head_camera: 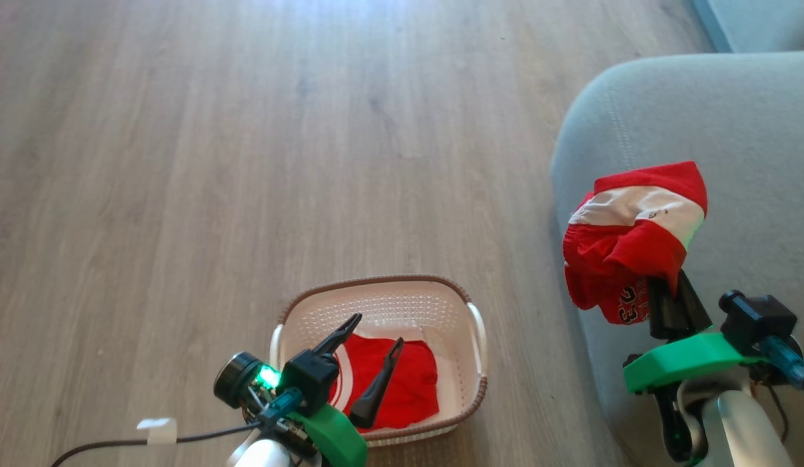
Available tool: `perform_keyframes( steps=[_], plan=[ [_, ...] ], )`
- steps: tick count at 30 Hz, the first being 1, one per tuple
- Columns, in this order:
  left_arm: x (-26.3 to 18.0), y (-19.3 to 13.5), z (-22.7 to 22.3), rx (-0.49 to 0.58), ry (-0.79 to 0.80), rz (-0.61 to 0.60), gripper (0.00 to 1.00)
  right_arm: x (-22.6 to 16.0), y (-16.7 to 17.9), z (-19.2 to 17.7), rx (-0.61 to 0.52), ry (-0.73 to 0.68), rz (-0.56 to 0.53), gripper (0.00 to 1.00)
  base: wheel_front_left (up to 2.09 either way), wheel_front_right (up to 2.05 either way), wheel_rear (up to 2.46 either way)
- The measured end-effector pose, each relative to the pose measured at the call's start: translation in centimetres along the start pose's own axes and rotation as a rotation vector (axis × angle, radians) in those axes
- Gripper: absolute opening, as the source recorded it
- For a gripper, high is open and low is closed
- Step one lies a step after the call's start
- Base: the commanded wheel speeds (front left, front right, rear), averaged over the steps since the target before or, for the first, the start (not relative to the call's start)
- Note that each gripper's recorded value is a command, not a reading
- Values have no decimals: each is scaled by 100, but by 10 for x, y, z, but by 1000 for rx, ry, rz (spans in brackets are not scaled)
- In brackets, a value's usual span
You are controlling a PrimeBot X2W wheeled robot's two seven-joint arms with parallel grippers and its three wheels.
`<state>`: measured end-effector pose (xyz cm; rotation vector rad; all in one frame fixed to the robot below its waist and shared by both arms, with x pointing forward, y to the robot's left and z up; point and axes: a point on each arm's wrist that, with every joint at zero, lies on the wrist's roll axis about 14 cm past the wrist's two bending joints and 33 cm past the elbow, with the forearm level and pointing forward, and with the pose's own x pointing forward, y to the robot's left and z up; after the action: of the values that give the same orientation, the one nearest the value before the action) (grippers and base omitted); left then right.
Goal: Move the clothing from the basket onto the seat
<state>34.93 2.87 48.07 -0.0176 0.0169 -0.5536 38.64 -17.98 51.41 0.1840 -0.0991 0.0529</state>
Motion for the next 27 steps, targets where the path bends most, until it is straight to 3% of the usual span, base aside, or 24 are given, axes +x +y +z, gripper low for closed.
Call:
perform_keyframes(
  steps=[12, 27],
  plan=[
    [33, -45, 1, -5, -9, -178, 100, -34, -59, 18, -34, -43, -183, 0, 0, 0, 0],
    [66, -128, -5, -18, -11, -481, 100, -109, -136, 41, -48, -88, -480, 0, 0, 0, 0]
  ],
)
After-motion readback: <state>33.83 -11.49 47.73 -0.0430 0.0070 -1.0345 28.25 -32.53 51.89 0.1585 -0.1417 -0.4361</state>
